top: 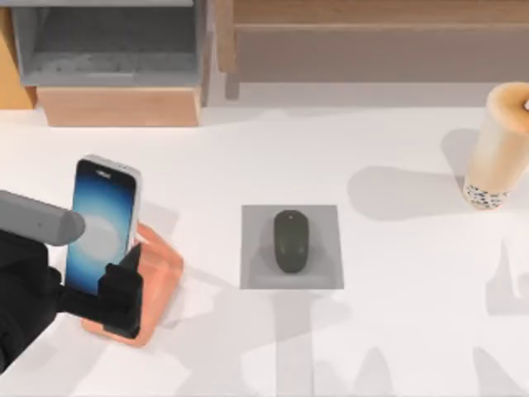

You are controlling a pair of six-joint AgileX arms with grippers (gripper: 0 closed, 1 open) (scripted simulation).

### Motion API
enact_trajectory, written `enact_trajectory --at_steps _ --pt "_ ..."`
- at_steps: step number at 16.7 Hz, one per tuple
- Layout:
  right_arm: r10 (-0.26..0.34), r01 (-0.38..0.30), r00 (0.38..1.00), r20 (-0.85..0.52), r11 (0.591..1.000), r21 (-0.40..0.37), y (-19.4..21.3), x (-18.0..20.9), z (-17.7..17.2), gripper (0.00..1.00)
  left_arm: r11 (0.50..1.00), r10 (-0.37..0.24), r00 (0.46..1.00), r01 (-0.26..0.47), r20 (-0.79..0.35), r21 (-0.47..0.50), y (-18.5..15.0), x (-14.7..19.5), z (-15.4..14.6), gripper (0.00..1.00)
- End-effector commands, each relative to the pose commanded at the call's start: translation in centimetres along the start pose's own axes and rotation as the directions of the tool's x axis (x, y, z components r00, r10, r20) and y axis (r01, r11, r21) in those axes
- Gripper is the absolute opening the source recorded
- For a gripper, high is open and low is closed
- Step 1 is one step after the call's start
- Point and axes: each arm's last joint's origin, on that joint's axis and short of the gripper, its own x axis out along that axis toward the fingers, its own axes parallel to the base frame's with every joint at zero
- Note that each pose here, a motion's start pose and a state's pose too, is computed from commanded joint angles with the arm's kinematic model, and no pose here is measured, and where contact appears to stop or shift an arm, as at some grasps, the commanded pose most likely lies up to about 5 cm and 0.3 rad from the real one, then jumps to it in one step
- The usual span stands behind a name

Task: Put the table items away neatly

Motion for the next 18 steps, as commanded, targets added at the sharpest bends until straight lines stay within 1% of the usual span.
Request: enact_trajectory --at_steps 2,7,10,11,15,18 --pt "0.0 0.0 1.0 0.0 1.0 0.0 0.0 0.0 0.0 1.0 1.0 0.001 1.0 -0.001 -0.001 0.001 -0.2 -0.6 -0.4 1.0" --pt "0.0 0.0 1.0 0.0 1.0 0.0 0.0 0.0 0.0 1.0 1.0 0.003 1.0 -0.003 0.0 -0.002 -0.2 -0.6 -0.3 1.0" --pt "0.0 0.0 1.0 0.0 1.0 0.0 0.0 0.0 0.0 1.0 1.0 0.017 0.999 -0.016 0.039 -0.024 0.5 -0.7 -0.7 1.0" --pt "0.0 0.0 1.0 0.0 1.0 0.0 0.0 0.0 0.0 1.0 0.999 0.029 0.998 -0.027 0.063 -0.037 0.9 -0.8 -1.0 1.0" --pt "0.0 0.0 1.0 0.0 1.0 0.0 0.0 0.0 0.0 1.0 0.99 0.119 0.98 -0.105 0.16 -0.094 2.8 -1.2 -2.1 1.0" --pt "0.0 0.0 1.0 0.0 1.0 0.0 0.0 0.0 0.0 1.0 0.984 0.16 0.961 -0.138 0.225 -0.111 3.6 -1.4 -2.9 1.0"
